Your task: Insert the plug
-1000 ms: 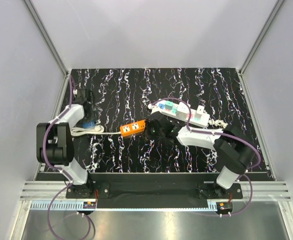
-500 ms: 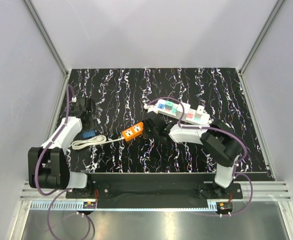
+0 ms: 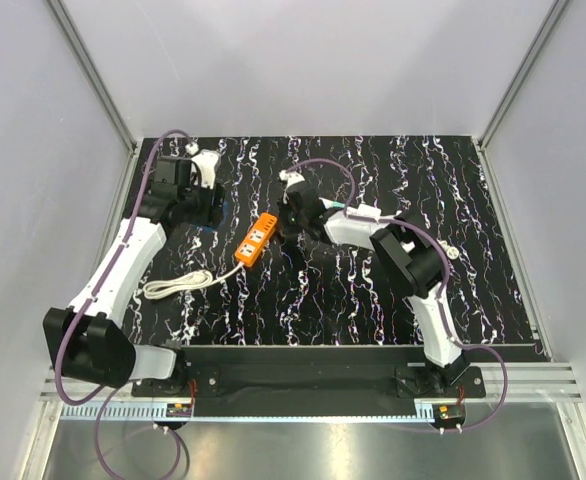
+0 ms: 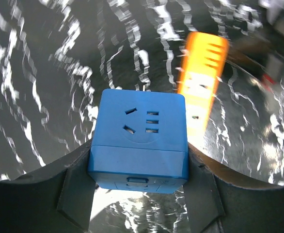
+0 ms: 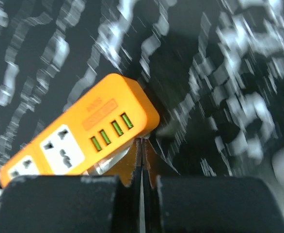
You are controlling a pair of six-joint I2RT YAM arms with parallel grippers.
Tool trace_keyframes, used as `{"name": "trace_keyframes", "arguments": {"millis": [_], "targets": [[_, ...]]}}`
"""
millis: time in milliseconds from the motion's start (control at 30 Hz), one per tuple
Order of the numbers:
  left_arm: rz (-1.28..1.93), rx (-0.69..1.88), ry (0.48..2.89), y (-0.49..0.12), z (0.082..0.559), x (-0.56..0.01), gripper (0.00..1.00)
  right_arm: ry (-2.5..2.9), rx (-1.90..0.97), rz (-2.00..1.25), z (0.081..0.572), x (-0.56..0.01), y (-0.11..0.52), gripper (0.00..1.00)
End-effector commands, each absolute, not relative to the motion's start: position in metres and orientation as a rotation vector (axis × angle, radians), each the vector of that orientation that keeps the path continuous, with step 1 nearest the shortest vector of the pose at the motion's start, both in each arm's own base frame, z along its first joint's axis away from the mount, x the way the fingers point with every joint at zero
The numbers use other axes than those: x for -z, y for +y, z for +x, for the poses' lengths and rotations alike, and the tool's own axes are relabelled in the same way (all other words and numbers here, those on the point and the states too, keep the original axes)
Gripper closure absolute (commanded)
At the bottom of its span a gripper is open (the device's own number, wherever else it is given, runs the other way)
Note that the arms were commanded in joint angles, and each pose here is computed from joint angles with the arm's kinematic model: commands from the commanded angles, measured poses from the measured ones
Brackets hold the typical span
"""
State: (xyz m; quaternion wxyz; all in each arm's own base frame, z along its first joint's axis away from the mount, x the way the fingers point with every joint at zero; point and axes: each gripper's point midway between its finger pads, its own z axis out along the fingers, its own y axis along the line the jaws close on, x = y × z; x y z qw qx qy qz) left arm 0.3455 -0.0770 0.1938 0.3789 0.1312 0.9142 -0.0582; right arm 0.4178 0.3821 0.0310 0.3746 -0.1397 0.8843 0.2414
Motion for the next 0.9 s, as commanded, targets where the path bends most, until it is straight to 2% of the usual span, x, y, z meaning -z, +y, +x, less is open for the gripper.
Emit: {"name": "trace_keyframes", "arguments": {"millis": [0, 167, 300, 367, 400, 433, 500, 533, 600, 633, 867], "targets": [[0.674, 0.168, 2.204, -0.096, 0.342, -0.222, 1.0, 2.107, -0.862, -0.577, 0.424, -0.071, 0.432, 0.98], [1.181, 0.126, 1.877, -0.121, 0.329, -0.235, 1.0, 2.073, -1.012, -0.664, 0.412, -0.093, 0.453, 0.95], [1.393, 0.082, 1.725, -0.128, 0.334, -0.229, 1.0, 2.111, -0.919, -0.601, 0.401, -0.105, 0.424, 0.95], [1.491, 0.052, 1.675, -0.129, 0.34, -0.221, 1.0, 2.069, -0.89, -0.54, 0.394, -0.144, 0.404, 0.94], [1.522, 0.037, 1.656, -0.129, 0.344, -0.224, 1.0, 2.117, -0.877, -0.51, 0.38, -0.133, 0.39, 0.94], [1.576, 0.06, 1.689, -0.128, 0.342, -0.211, 1.0, 2.06, -0.878, -0.472, 0.373, -0.167, 0.378, 0.93], [1.668, 0.066, 1.635, -0.132, 0.346, -0.214, 1.0, 2.117, -0.881, -0.402, 0.348, -0.158, 0.356, 0.91], [1.727, 0.123, 1.674, -0.133, 0.341, -0.198, 1.0, 2.063, -0.917, -0.383, 0.335, -0.187, 0.347, 0.91], [1.785, 0.145, 1.643, -0.138, 0.344, -0.202, 1.0, 2.086, -0.953, -0.344, 0.311, -0.183, 0.332, 0.9], [1.82, 0.184, 1.689, -0.138, 0.343, -0.19, 1.0, 2.028, -0.988, -0.336, 0.298, -0.207, 0.324, 0.9], [1.978, 0.071, 1.81, -0.12, 0.35, -0.16, 1.0, 1.905, -1.011, -0.304, 0.254, -0.244, 0.282, 0.87]]}}
